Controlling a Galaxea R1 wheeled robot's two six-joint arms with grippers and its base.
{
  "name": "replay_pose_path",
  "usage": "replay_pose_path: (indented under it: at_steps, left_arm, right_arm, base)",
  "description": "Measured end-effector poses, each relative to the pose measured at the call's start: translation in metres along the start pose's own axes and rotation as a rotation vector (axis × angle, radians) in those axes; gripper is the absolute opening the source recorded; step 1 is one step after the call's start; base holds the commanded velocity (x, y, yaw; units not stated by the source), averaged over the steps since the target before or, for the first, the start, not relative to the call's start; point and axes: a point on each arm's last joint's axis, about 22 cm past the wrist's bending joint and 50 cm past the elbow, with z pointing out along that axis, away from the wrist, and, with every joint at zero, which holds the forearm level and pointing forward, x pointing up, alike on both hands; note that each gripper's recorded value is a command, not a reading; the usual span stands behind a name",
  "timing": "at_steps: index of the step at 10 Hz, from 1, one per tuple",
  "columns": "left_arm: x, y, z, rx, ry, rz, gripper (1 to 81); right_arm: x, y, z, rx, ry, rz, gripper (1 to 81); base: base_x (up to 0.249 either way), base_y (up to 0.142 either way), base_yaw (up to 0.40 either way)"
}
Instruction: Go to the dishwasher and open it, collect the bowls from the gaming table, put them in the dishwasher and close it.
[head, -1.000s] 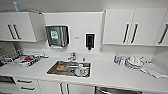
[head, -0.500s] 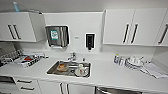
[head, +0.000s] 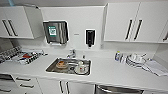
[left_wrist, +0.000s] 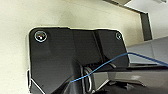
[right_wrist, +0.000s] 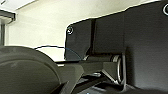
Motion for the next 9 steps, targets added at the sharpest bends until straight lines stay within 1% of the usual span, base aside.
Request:
replay_pose_path:
  at_steps: [1, 2, 3, 4, 5, 6, 7, 8, 9]
  left_arm:
    - [-0.001, -0.004, -0.004, -0.004, -0.012, -0.010, 81.1]
    - [-0.002, -0.005, -0.008, -0.016, -0.026, -0.019, 81.1]
    - [0.001, -0.003, -0.013, -0.029, -0.031, -0.024, 81.1]
    - [0.009, -0.003, -0.019, -0.043, -0.023, -0.022, 81.1]
    - [0.019, -0.006, -0.026, -0.050, -0.014, -0.019, 81.1]
    - [0.026, -0.013, -0.034, -0.050, -0.004, -0.014, 81.1]
    - [0.036, -0.020, -0.042, -0.049, 0.014, -0.009, 81.1]
    - [0.049, -0.022, -0.047, -0.055, 0.040, -0.004, 81.1]
    - [0.060, -0.018, -0.051, -0.072, 0.061, 0.000, 81.1]
  right_arm:
    - [0.001, -0.001, -0.007, 0.016, -0.013, 0.014, 81.1]
    - [0.003, -0.002, -0.014, 0.030, -0.025, 0.026, 81.1]
    - [0.009, 0.001, -0.022, 0.037, -0.028, 0.035, 81.1]
    - [0.019, 0.006, -0.028, 0.036, -0.021, 0.039, 81.1]
    - [0.036, 0.016, -0.040, 0.027, -0.003, 0.043, 81.1]
    - [0.049, 0.020, -0.047, 0.029, 0.011, 0.042, 81.1]
    - [0.063, 0.017, -0.053, 0.045, 0.028, 0.037, 81.1]
    - [0.079, 0.012, -0.058, 0.062, 0.044, 0.026, 81.1]
    - [0.096, 0.010, -0.063, 0.073, 0.064, 0.022, 81.1]
  base:
    - [0.000, 0.000, 0.000]
    - [0.000, 0.000, 0.000]
    - [0.000, 0.000, 0.000]
    - [0.000, 0.000, 0.000]
    - [0.000, 0.000, 0.000]
    - [0.000, 0.000, 0.000]
    - [0.000, 0.000, 0.000]
    - [0.000, 0.000, 0.000]
    - [0.000, 0.000, 0.000]
